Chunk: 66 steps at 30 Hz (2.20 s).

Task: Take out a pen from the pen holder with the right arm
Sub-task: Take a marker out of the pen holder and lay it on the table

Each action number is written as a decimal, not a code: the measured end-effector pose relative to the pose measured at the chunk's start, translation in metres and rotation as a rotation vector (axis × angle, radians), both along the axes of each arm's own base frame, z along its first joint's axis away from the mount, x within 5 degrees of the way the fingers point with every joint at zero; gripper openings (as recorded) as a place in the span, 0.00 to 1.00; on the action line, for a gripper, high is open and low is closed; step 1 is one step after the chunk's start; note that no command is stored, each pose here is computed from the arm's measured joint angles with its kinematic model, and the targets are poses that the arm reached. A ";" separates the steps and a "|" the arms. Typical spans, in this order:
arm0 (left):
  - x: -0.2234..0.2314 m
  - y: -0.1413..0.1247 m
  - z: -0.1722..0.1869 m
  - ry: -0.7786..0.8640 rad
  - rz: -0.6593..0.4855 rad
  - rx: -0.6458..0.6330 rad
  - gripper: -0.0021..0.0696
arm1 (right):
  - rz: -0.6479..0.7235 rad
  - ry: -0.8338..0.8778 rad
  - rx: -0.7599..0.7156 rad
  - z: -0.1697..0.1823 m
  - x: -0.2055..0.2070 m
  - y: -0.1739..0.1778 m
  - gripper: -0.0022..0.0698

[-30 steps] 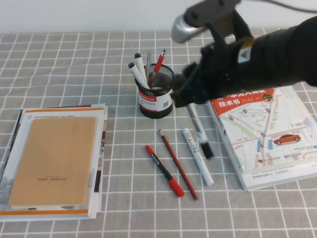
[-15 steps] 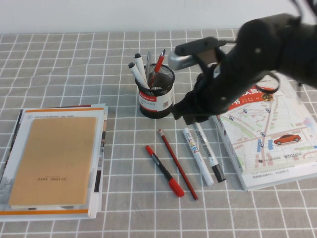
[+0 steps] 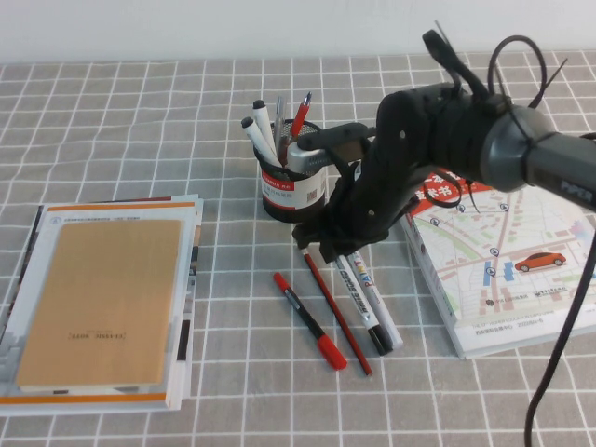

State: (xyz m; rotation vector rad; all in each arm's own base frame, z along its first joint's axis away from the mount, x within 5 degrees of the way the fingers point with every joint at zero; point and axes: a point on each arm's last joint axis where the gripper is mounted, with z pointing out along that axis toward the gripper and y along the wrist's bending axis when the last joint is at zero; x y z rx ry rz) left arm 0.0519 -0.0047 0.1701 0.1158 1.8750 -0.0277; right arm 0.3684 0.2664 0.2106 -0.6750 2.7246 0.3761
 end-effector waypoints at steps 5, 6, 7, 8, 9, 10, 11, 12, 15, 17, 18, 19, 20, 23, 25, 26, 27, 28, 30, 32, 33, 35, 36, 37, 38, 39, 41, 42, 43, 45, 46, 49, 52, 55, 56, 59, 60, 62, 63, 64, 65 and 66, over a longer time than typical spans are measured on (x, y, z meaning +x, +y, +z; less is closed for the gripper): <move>0.000 0.000 0.000 0.000 0.000 0.000 0.02 | -0.003 -0.013 0.007 -0.008 0.009 0.006 0.18; 0.000 0.000 0.000 0.000 0.000 0.000 0.02 | -0.003 -0.015 0.009 -0.008 0.010 0.007 0.18; 0.000 0.000 0.000 0.000 0.000 0.000 0.02 | -0.004 -0.015 0.009 -0.011 0.011 0.008 0.18; 0.000 0.000 0.000 0.000 0.000 0.000 0.02 | -0.004 -0.016 0.009 -0.012 0.013 0.009 0.18; 0.000 0.000 0.000 0.000 0.000 0.000 0.02 | -0.004 -0.012 0.008 -0.014 0.014 0.009 0.18; 0.000 0.000 0.000 0.000 0.000 0.000 0.02 | -0.005 -0.010 0.006 -0.018 0.014 0.010 0.18; 0.000 0.000 0.000 0.000 0.000 0.000 0.02 | -0.005 -0.010 0.005 -0.020 0.015 0.010 0.18; 0.000 0.000 0.000 0.000 0.000 0.000 0.02 | -0.005 -0.006 0.003 -0.022 0.015 0.010 0.18; 0.000 0.000 0.000 0.000 0.000 0.000 0.02 | -0.010 -0.002 0.002 -0.024 0.017 0.009 0.18; 0.000 0.000 0.000 0.000 0.000 0.000 0.02 | -0.015 0.001 0.002 -0.025 0.018 0.007 0.18; 0.000 0.000 0.000 0.000 0.000 0.000 0.02 | -0.017 0.001 0.002 -0.025 0.018 0.007 0.18; 0.000 0.000 0.000 0.000 0.000 0.000 0.02 | -0.019 0.001 0.002 -0.025 0.019 0.006 0.18; 0.000 0.000 0.000 0.000 0.000 0.000 0.02 | -0.019 0.001 0.002 -0.025 0.019 0.006 0.18; 0.000 0.000 0.000 0.000 0.000 0.000 0.02 | -0.021 0.003 0.004 -0.025 0.019 0.006 0.18; 0.000 0.000 0.000 0.000 0.000 0.000 0.02 | -0.024 0.005 0.008 -0.025 0.019 0.005 0.19; 0.000 0.000 0.000 0.000 0.000 0.000 0.02 | -0.025 0.007 0.011 -0.025 0.019 0.006 0.21; 0.000 0.000 0.000 0.000 0.000 0.000 0.02 | -0.026 0.009 0.014 -0.025 0.019 0.006 0.23; 0.000 0.000 0.000 0.000 0.000 0.000 0.02 | -0.026 0.009 0.014 -0.025 0.019 0.006 0.26; 0.000 0.000 0.000 0.000 0.000 0.000 0.02 | -0.027 0.010 0.015 -0.025 0.019 0.006 0.31; 0.000 0.000 0.000 0.000 0.000 0.000 0.02 | -0.027 0.010 0.015 -0.025 0.019 0.006 0.34; 0.000 0.000 0.000 0.000 0.000 0.000 0.02 | -0.027 0.010 0.015 -0.025 0.019 0.006 0.35; 0.000 0.000 0.000 0.000 0.000 0.000 0.02 | -0.026 0.001 0.019 -0.020 0.018 0.005 0.36; 0.000 0.000 0.000 0.000 0.000 0.000 0.02 | -0.025 -0.005 0.020 -0.018 0.018 0.005 0.37; 0.000 0.000 0.000 0.000 0.000 0.000 0.02 | -0.023 -0.011 0.021 -0.013 0.017 0.004 0.37; 0.000 0.000 0.000 0.000 0.000 0.000 0.02 | -0.020 -0.019 0.018 -0.008 0.016 0.003 0.37; 0.000 0.000 0.000 0.000 0.000 0.000 0.02 | -0.015 -0.027 0.014 -0.003 0.015 0.002 0.37; 0.000 0.000 0.000 0.000 0.000 0.000 0.02 | 0.001 -0.057 0.008 0.014 0.008 0.001 0.34; 0.000 0.000 0.000 0.000 0.000 0.000 0.02 | 0.008 -0.074 0.010 0.024 0.004 -0.001 0.32; 0.000 0.000 0.000 0.000 0.000 0.000 0.02 | 0.017 -0.092 0.012 0.034 -0.003 -0.002 0.28; 0.000 0.000 0.000 0.000 0.000 0.000 0.02 | 0.028 -0.127 0.017 0.051 -0.017 -0.008 0.18; 0.000 0.000 0.000 0.000 0.000 0.000 0.02 | 0.032 -0.143 0.027 0.060 -0.026 -0.012 0.12; 0.000 0.000 0.000 0.000 0.000 0.000 0.02 | 0.030 -0.173 0.038 0.078 -0.051 -0.030 0.04; 0.000 0.000 0.000 0.000 0.000 0.000 0.02 | 0.032 -0.200 0.045 0.095 -0.076 -0.049 0.02; 0.000 0.000 0.000 0.000 0.000 0.000 0.02 | 0.031 -0.212 0.052 0.103 -0.099 -0.065 0.02; 0.000 0.000 0.000 0.000 0.000 0.000 0.02 | 0.027 -0.214 0.056 0.105 -0.107 -0.071 0.01; 0.000 0.000 0.000 0.000 0.000 0.000 0.02 | 0.014 -0.224 0.068 0.107 -0.129 -0.087 0.01; 0.000 0.000 0.000 0.000 0.000 0.000 0.02 | 0.011 -0.243 0.082 0.112 -0.136 -0.092 0.01; 0.000 0.000 0.000 0.000 0.000 0.000 0.02 | 0.008 -0.251 0.088 0.108 -0.152 -0.104 0.01; 0.000 0.000 0.000 0.000 0.000 0.000 0.02 | 0.007 -0.255 0.092 0.107 -0.160 -0.109 0.01; 0.000 0.000 0.000 0.000 0.000 0.000 0.02 | 0.007 -0.248 0.088 0.103 -0.165 -0.113 0.01; 0.000 0.000 0.000 0.000 0.000 0.000 0.02 | 0.007 -0.249 0.090 0.103 -0.174 -0.119 0.01; 0.000 0.000 0.000 0.000 0.000 0.000 0.02 | 0.008 -0.241 0.088 0.101 -0.181 -0.124 0.01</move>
